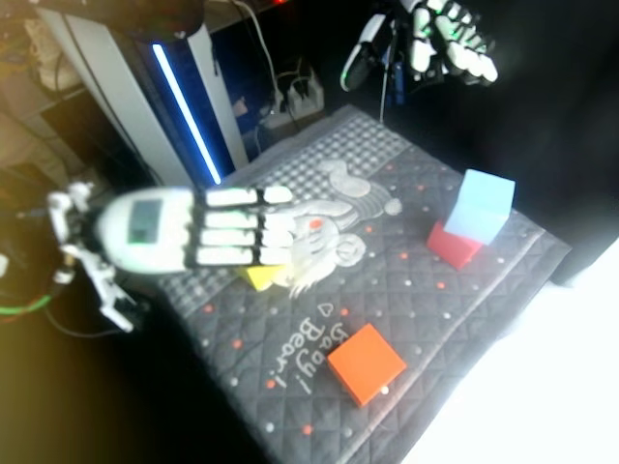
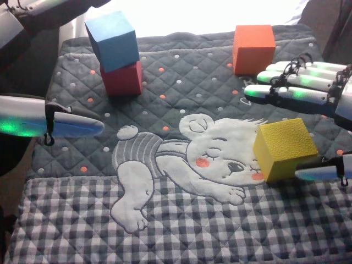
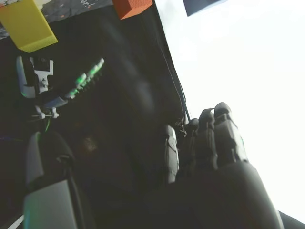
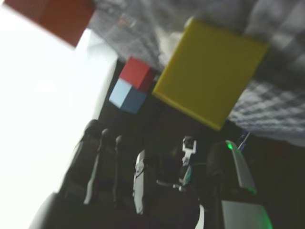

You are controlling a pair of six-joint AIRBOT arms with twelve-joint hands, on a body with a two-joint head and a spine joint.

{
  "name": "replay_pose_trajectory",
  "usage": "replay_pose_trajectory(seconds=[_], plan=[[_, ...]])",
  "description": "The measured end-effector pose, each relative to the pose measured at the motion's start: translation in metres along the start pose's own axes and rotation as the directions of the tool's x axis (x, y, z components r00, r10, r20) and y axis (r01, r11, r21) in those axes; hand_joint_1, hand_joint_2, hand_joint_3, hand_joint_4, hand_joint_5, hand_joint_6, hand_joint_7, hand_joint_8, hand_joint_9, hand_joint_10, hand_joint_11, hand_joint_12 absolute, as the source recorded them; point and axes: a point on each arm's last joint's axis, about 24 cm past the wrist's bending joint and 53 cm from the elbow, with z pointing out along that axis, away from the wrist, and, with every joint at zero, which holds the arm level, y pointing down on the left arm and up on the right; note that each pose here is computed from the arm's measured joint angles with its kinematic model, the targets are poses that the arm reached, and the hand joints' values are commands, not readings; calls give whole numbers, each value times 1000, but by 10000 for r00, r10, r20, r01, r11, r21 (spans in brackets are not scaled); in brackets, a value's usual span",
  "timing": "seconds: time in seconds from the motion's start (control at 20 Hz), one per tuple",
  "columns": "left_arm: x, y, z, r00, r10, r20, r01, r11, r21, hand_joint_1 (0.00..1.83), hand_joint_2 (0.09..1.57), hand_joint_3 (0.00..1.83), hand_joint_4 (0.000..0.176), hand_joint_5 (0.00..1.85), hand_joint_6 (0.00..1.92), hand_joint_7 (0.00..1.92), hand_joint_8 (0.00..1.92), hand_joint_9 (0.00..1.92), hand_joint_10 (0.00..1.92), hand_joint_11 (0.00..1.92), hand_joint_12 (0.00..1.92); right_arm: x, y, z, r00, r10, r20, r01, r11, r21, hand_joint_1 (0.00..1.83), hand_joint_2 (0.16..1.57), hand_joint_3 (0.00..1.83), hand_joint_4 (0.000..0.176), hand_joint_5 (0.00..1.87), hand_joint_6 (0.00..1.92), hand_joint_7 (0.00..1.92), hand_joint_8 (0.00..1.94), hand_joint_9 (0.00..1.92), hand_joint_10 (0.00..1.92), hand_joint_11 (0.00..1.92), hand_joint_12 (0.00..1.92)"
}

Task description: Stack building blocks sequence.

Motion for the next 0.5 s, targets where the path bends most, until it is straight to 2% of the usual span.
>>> replay_pose_trajectory(seconds=[0.05,0.1,0.15,0.2,0.25,0.3,0.35,0.4,0.45,0.5], plan=[[2,1,0,10000,-9,-63,9,10000,-43,850,776,0,140,210,12,0,0,0,0,42,37,0,1,3,10000,-59,-27,59,10000,-58,789,929,6,176,26,2,89,2,253,9,287,431],[3,2,-1,9999,-7,-112,6,10000,-52,849,772,0,147,213,11,2,1,0,0,44,40,2,0,4,9999,-77,-76,77,10000,-33,769,928,0,176,29,3,79,2,293,3,226,793],[4,2,-1,9999,-72,-137,72,10000,-65,863,772,0,145,220,12,1,0,0,0,35,40,5,-2,6,9998,-121,-179,121,9999,14,748,931,0,176,44,1,77,3,251,0,79,1013],[5,2,0,9999,-93,-136,92,9999,-77,863,772,0,145,220,12,1,0,0,0,35,40,7,-4,7,9996,-118,-244,120,9999,75,748,931,0,176,44,1,77,3,251,0,79,1013],[5,4,0,9998,-145,-119,144,9999,-84,890,756,1,135,243,1,14,0,0,0,0,218,11,-8,9,9992,-130,-381,137,9997,202,849,895,0,176,78,2,113,3,256,7,2,1212],[6,5,1,9997,-216,-128,214,9997,-127,896,751,0,139,242,0,7,0,0,0,0,234,14,-10,9,9990,-104,-442,117,9995,282,911,897,0,176,95,7,123,5,275,13,9,1244],[7,5,1,9996,-233,-156,231,9997,-119,902,754,0,136,239,0,9,1,0,0,0,238,15,-12,10,9988,-125,-480,141,9994,329,921,898,0,154,117,8,129,4,262,5,1,1213],[7,5,1,9996,-239,-164,237,9997,-111,885,755,0,130,233,1,19,1,0,0,0,311,16,-15,10,9987,-122,-497,142,9991,406,912,904,1,142,134,6,132,2,255,1,0,1184],[7,5,1,9995,-258,-158,256,9996,-117,881,765,4,144,229,0,16,0,0,0,0,322,18,-19,11,9982,-120,-585,152,9983,556,948,919,6,144,169,14,164,12,271,7,0,1174],[7,5,1,9995,-259,-158,257,9996,-122,878,774,8,148,227,0,15,0,0,0,0,323,18,-20,11,9981,-122,-607,156,9982,574,1002,943,5,98,267,14,238,13,327,16,16,1174]])
